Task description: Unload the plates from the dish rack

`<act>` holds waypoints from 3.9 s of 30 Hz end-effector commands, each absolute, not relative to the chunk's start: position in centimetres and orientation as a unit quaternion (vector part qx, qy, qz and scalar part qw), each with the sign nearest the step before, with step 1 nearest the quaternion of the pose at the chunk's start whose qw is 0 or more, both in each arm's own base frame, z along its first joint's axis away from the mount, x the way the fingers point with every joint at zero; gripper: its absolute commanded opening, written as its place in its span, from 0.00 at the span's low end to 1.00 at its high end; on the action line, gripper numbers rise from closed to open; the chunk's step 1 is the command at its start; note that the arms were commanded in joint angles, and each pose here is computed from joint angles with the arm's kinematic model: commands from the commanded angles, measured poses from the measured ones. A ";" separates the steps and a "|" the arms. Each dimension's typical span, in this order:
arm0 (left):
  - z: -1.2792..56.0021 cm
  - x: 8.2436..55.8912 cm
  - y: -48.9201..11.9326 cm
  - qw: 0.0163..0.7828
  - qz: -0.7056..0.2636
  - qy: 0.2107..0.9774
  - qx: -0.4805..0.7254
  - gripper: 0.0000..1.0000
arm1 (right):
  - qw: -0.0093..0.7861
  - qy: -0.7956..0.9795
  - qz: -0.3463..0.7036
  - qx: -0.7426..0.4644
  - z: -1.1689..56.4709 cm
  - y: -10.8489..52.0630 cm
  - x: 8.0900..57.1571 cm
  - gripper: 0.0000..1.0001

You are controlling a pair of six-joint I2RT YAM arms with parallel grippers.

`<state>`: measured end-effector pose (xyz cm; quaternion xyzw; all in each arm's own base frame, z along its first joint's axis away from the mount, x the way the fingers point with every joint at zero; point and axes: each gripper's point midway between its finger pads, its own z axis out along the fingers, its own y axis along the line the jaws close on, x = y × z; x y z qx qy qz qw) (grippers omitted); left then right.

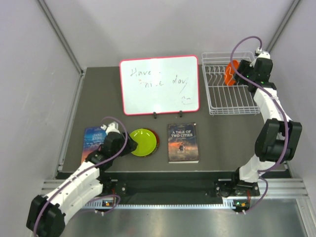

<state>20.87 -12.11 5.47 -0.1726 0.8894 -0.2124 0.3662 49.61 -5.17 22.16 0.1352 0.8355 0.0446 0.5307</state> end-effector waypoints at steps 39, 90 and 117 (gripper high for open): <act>14.0 27.5 -16.2 0.466 -0.260 0.842 -0.072 0.79 | 0.490 0.866 -0.034 0.093 16.7 -9.7 62.4 0.41; 19.3 32.4 -23.2 0.495 -0.364 0.788 0.035 0.99 | 0.579 0.789 0.206 -0.007 30.3 9.2 42.2 0.00; 22.3 33.1 -30.7 0.450 -0.614 0.648 0.035 0.93 | 0.465 0.758 0.452 -0.065 24.8 23.4 31.4 0.00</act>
